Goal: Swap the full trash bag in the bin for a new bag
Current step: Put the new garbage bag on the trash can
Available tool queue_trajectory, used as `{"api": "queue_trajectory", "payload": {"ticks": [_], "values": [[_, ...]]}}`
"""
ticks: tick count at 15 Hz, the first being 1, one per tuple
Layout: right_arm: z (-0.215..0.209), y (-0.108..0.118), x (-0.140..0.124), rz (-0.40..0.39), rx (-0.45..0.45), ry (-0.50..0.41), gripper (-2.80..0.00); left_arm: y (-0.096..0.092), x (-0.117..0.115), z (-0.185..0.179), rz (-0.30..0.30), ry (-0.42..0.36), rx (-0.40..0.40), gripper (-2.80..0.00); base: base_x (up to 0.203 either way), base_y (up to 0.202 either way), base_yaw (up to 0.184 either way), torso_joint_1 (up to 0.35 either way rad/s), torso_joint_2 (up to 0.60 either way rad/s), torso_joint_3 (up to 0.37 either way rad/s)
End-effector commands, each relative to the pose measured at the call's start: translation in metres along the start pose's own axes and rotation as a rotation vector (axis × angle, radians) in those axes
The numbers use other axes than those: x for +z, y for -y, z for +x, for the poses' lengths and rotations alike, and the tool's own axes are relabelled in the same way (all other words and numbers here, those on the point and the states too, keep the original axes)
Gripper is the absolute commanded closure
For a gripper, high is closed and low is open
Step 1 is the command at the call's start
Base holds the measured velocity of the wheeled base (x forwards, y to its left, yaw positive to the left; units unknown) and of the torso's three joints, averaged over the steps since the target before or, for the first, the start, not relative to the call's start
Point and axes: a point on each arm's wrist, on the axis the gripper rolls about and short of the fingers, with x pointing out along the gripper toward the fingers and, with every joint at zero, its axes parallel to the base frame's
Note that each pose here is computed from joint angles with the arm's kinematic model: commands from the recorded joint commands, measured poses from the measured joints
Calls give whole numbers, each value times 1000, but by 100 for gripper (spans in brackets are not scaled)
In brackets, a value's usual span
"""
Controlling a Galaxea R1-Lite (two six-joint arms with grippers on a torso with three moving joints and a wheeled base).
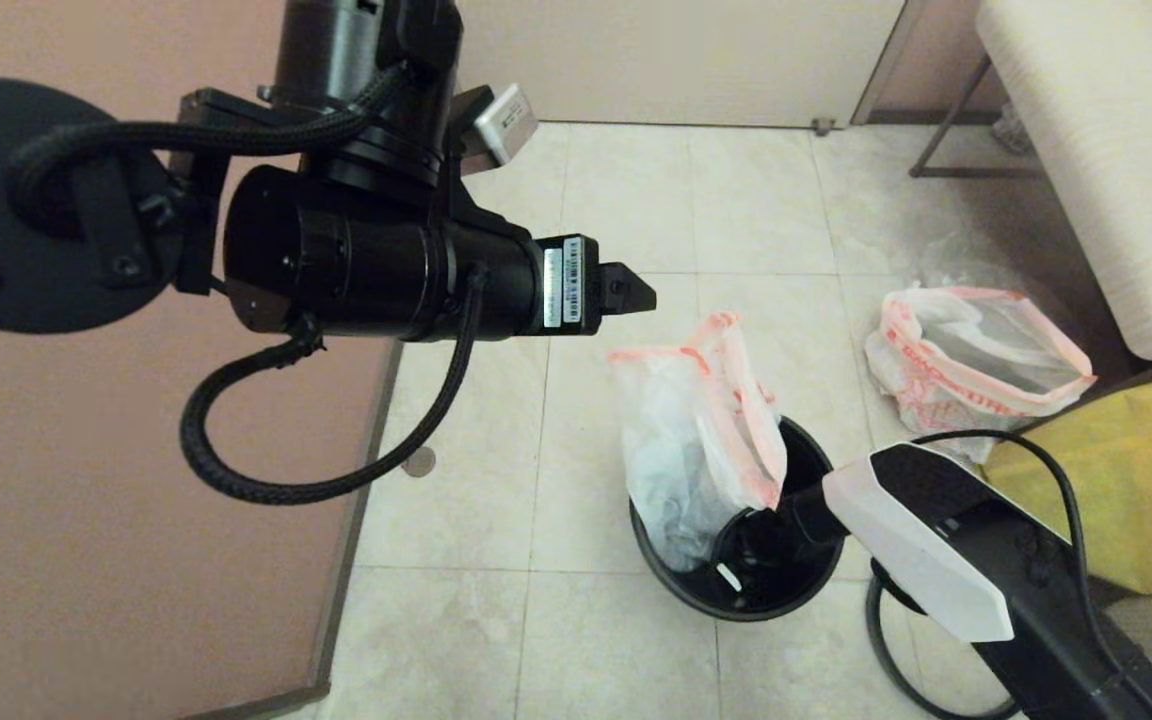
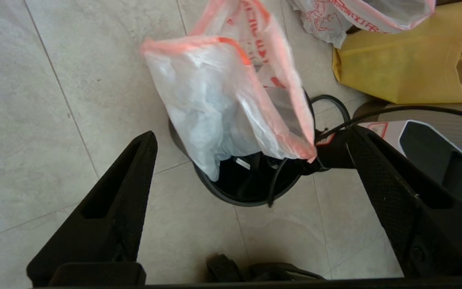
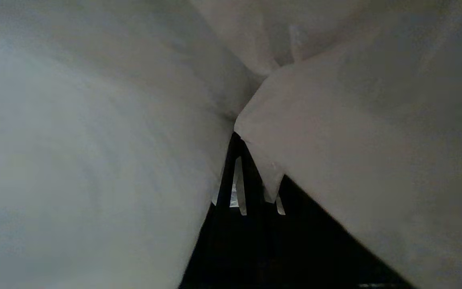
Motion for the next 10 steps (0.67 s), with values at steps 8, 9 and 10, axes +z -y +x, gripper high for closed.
{"api": "queue_trajectory", "payload": {"ticks": [8, 9, 10], "values": [[-14, 0, 3, 50, -19, 22, -280, 1, 0, 1, 6, -9, -3, -280, 0, 0, 0, 0, 0, 0], [-24, 0, 4, 69, -14, 21, -280, 1, -1, 3, 7, -27, -20, -280, 0, 0, 0, 0, 0, 0], [-38, 1, 5, 82, -10, 17, -280, 1, -1, 4, 7, -58, -29, -280, 0, 0, 0, 0, 0, 0]]}}
